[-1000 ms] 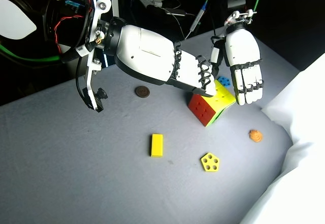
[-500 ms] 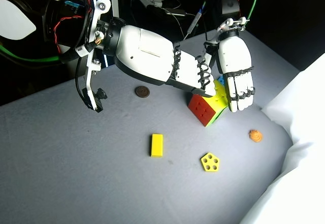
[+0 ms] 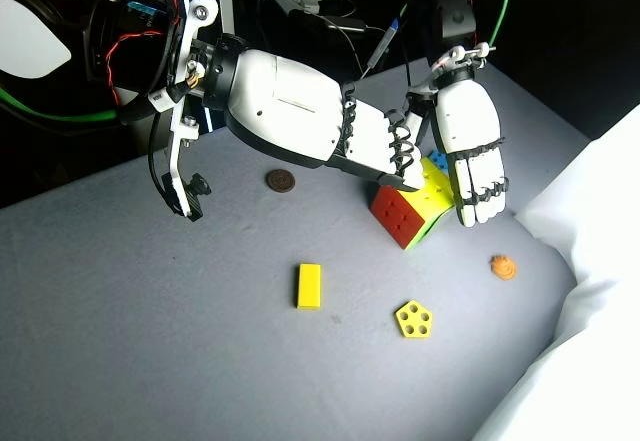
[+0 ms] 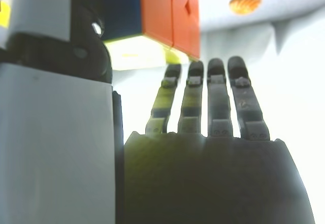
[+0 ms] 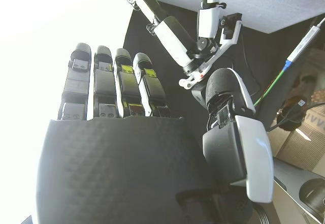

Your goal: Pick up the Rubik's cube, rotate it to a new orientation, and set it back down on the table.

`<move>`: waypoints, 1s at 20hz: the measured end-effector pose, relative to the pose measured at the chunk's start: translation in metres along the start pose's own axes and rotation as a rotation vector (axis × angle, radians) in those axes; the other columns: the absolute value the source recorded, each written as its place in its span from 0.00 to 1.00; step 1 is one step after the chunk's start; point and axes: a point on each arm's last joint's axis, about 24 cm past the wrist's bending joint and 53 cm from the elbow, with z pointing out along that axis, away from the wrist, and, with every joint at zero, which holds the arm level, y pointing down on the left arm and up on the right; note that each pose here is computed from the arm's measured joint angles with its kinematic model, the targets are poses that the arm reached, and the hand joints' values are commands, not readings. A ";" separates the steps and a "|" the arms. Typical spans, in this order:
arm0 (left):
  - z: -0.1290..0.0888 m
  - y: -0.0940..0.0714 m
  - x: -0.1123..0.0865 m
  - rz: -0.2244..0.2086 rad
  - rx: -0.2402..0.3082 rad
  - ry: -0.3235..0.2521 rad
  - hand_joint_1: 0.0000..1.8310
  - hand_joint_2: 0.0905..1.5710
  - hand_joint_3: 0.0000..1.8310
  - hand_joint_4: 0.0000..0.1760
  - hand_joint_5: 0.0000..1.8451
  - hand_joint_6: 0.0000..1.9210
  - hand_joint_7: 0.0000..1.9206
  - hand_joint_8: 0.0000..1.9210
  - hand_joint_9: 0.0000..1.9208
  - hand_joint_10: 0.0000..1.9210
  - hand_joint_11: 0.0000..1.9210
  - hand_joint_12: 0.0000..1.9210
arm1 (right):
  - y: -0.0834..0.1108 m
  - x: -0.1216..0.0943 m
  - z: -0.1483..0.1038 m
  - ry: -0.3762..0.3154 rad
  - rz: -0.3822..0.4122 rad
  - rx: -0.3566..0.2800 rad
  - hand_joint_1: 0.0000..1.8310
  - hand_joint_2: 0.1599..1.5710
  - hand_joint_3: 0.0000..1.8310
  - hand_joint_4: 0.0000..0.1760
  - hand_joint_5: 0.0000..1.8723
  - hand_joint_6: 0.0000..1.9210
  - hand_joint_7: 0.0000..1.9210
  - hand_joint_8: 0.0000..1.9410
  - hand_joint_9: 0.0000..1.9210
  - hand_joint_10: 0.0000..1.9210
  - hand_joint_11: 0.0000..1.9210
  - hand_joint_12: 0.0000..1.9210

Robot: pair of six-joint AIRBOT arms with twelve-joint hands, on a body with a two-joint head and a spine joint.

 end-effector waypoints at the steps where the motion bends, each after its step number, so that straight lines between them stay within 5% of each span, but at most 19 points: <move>1: 0.002 0.000 0.001 -0.003 -0.002 0.002 0.53 0.59 0.00 0.00 0.00 0.00 0.00 0.00 0.01 0.00 0.00 0.08 | 0.000 0.000 0.000 0.000 0.000 0.000 0.00 0.82 0.01 0.00 0.00 0.00 0.00 0.00 0.00 0.00 0.00 0.00; 20: 0.012 0.002 0.010 -0.002 -0.012 0.010 0.52 0.60 0.00 0.00 0.00 0.00 0.00 0.00 0.00 0.00 0.00 0.03 | 0.001 0.001 0.000 0.002 -0.007 -0.003 0.00 0.83 0.00 0.00 0.00 0.00 0.00 0.00 0.00 0.00 0.00 0.00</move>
